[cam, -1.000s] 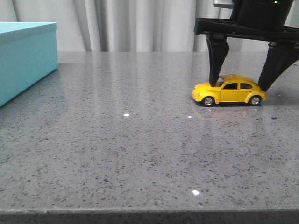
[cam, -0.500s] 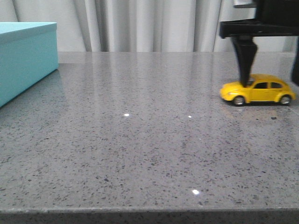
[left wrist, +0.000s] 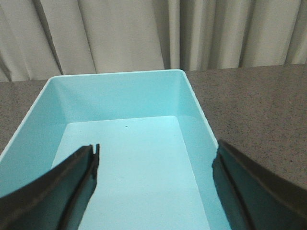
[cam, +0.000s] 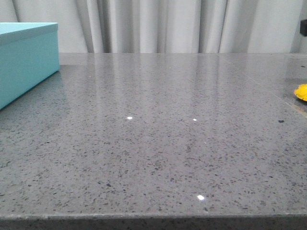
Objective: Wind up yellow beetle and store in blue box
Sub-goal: 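Slide the yellow beetle with the right gripper toward the blue box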
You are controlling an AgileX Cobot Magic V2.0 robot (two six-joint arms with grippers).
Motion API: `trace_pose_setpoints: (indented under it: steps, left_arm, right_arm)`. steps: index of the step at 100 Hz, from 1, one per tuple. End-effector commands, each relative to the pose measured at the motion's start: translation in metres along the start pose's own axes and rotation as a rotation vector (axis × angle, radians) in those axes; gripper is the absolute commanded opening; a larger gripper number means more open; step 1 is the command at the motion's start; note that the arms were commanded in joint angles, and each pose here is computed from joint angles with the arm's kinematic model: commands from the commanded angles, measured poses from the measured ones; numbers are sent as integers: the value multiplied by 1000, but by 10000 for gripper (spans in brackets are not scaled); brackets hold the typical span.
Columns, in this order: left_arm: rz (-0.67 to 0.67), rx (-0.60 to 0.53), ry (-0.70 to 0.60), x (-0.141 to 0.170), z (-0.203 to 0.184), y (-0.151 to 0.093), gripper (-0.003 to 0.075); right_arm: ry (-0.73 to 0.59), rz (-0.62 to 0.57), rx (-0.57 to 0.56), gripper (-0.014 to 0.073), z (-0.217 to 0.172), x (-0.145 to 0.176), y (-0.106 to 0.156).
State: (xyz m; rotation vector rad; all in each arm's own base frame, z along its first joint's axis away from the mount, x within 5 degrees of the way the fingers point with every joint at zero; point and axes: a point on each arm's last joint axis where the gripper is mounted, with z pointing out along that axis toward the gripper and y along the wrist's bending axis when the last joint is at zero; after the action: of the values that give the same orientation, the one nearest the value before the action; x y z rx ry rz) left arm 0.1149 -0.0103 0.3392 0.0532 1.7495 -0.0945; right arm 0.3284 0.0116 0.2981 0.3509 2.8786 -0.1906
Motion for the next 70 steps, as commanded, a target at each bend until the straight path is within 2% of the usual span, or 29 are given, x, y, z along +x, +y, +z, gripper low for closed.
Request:
trace_pose_setpoints:
  steps: [1,11,19,39,70]
  left_arm:
    - [-19,7,-117,-19,-2,-1,493]
    - [-19,5,-159,-23,-3,-1,493]
    - [-19,4,-164,-23,-3,-1,493]
    - [-19,4,-164,-23,-3,-1,493]
    - [-19,3,-186,-25,-3,-1,493]
  right_arm:
    - [-68,-1,-54,581,-41,11,-9]
    - [-127,-16,-205,581,-69,24,-6]
    - [-188,-12,-280,581,-90,34,-7]
    - [-284,-16,-315,581,-117,51,-16]
    - [-343,-15,-330,581,-123,65,-22]
